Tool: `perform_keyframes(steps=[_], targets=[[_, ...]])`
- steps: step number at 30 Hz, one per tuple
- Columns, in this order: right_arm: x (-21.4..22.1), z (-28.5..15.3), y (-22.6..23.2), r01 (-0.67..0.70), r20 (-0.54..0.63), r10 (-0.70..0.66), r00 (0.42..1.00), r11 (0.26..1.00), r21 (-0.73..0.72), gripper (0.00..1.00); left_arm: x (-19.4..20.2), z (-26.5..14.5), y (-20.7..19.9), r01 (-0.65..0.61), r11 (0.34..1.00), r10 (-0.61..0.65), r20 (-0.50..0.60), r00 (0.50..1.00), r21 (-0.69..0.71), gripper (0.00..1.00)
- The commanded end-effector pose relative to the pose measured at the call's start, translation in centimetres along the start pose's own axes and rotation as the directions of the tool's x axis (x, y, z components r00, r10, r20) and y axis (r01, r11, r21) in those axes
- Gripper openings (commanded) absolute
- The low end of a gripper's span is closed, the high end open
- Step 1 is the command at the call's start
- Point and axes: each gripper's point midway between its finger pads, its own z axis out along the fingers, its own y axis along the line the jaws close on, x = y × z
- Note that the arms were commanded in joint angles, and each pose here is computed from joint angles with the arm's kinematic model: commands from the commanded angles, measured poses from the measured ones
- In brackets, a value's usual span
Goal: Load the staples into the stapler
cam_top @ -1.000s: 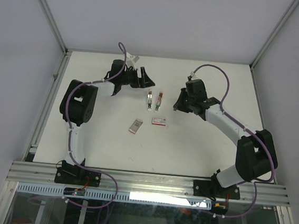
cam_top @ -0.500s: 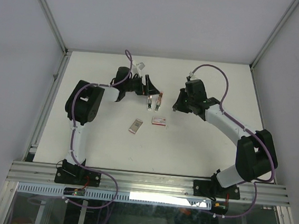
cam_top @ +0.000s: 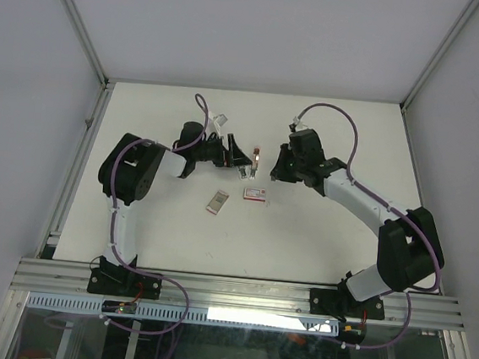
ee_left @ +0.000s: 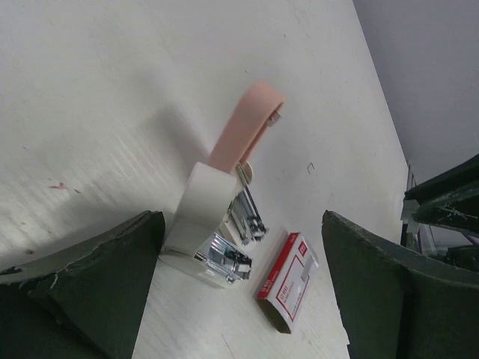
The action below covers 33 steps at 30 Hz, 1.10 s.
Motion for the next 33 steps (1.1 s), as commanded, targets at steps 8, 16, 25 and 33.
perform_keyframes(steps=[8,16,25,33], targets=[[-1.4,0.3,2.6,0.093,0.063,-0.09,0.994,0.994,-0.05,0.13,0.9,-0.4,-5.2,-0.076,0.988,0.072,0.034,0.997,0.136,0.89],[-1.9,1.1,4.9,0.23,0.094,-0.219,0.971,0.966,-0.117,0.13,-2.8,-3.0,-6.1,-0.051,0.998,0.058,0.178,0.982,-0.042,0.9],[-2.0,4.0,7.4,0.443,0.165,-0.415,0.895,0.872,-0.206,0.13,-8.8,-11.7,-8.2,0.082,0.952,0.031,0.361,0.932,-0.294,0.94],[-1.4,6.1,8.4,0.533,0.192,-0.498,0.846,0.808,-0.251,0.12,-12.1,-19.8,-12.8,0.013,0.951,0.108,0.371,0.922,-0.309,0.99]])
